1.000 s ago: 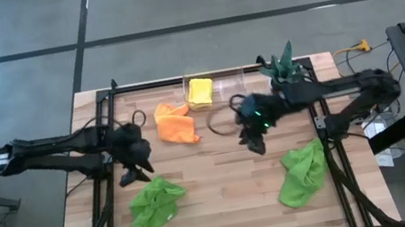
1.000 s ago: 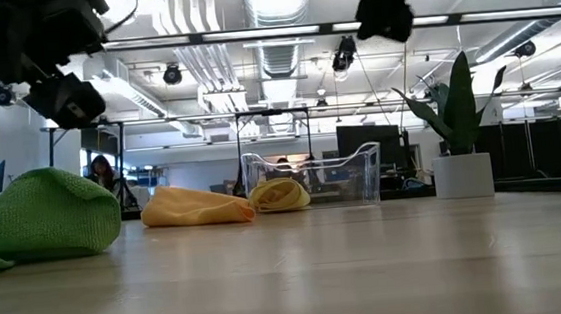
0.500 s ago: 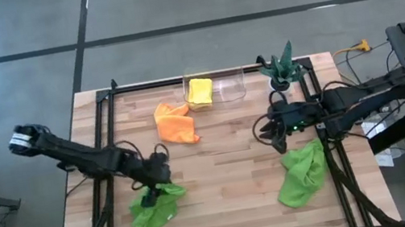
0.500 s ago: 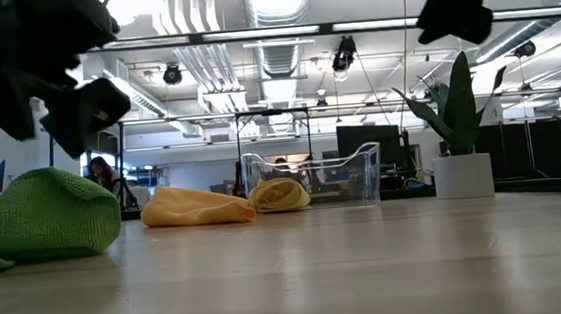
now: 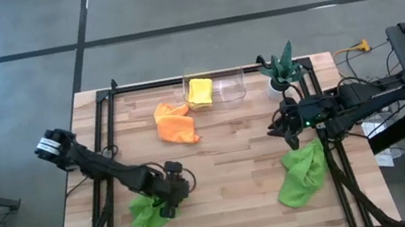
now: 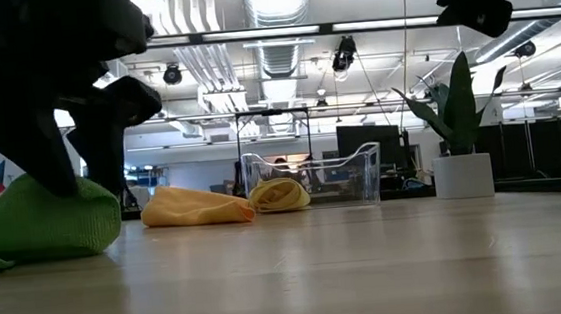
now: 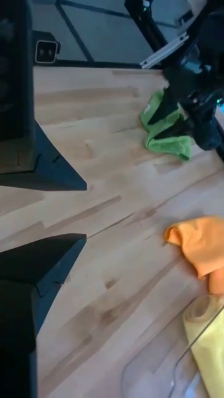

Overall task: Fold microfiber towels
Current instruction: Fold the left green microfiber towel

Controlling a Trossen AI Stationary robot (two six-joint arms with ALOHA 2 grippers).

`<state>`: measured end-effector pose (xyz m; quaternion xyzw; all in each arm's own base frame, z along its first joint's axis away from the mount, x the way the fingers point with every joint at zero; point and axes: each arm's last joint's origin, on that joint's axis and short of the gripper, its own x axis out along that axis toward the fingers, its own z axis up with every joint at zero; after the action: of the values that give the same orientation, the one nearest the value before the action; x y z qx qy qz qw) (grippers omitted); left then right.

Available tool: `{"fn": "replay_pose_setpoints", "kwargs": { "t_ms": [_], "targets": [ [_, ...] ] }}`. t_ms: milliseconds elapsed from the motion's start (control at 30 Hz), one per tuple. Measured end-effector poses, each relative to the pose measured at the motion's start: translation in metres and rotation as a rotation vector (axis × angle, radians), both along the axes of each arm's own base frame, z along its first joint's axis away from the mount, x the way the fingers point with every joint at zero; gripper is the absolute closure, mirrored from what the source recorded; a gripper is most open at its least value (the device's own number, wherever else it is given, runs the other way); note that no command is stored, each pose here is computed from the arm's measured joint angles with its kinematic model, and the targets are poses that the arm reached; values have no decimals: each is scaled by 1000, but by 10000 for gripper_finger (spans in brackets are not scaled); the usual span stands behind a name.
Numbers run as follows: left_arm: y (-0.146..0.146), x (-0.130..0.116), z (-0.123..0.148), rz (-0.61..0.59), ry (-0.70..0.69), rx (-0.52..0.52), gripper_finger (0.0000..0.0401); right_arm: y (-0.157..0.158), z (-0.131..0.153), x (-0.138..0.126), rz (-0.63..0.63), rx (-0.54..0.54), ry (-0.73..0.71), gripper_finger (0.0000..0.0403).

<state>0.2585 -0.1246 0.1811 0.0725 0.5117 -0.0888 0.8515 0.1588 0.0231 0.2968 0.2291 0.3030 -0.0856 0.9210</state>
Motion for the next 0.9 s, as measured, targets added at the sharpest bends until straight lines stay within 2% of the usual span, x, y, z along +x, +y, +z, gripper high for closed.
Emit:
{"fn": "replay_pose_setpoints", "kwargs": {
  "t_ms": [100,267,567,767,900],
  "targets": [
    [-6,4,-5,4,49,75,250,-1,3,-4,11,-8,-17,287],
    [-12,7,-7,-3,134,119,301,-2,4,-12,19,-11,-14,287],
    [-14,14,25,32,28,159,393,-3,6,-20,34,1,-19,287],
    [-13,12,34,34,72,200,399,-3,5,-20,39,-8,-16,287],
    [-11,15,61,63,36,266,400,-3,5,-19,40,-9,-16,287]
  ]
}}
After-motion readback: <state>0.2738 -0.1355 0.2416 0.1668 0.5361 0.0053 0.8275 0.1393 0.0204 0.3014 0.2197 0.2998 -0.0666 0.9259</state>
